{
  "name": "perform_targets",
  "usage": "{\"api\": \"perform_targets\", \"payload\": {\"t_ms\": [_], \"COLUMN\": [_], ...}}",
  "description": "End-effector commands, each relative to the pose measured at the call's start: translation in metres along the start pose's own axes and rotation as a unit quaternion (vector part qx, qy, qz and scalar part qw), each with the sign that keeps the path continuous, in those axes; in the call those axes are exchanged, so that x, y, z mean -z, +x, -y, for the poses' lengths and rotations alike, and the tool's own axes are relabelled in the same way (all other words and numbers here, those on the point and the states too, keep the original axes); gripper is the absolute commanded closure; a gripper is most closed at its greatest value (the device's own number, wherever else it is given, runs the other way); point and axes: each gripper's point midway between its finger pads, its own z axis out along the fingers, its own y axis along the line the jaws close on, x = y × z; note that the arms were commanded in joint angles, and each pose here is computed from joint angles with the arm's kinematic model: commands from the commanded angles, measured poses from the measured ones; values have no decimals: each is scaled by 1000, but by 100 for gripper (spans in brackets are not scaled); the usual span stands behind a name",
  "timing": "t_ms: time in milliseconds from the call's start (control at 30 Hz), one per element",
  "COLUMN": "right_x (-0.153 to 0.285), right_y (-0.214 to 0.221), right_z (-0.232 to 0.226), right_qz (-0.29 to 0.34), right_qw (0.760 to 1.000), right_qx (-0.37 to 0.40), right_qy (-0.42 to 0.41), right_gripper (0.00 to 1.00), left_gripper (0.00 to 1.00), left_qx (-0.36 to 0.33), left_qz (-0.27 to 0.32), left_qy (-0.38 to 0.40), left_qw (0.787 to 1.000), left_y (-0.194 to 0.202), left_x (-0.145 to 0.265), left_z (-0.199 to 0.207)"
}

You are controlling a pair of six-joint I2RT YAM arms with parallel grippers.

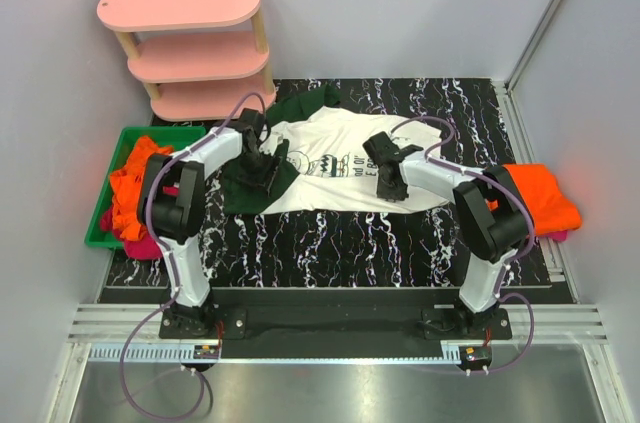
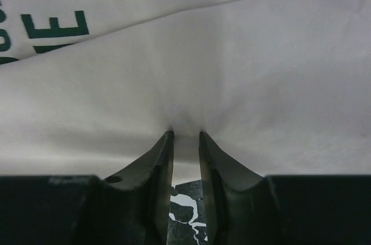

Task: Fold and stack the t-shirts
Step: Fold the flattened tshirt in 1/3 of the way

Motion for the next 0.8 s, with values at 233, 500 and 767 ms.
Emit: {"api": "perform_targets", "payload": {"t_ms": [233,500,767], "right_x": [-14,-6,5], "right_y": [37,72,107], "right_z": [4,14,25], "right_qz": [-75,-127,-165], "right_qw": [996,990,982], "right_qx": [-32,-56,-88], "right_qy": [27,24,22], "right_gripper": [69,70,70], "left_gripper": [42,42,42], "left_qx": [-14,-31,-41], "left_qz": [-100,-129,-149], "left_qy": [4,11,11], "left_qw": [995,991,988], "left_y": [62,90,109], "left_x": [-11,-2,2], "left_z": [-1,1,0]}}
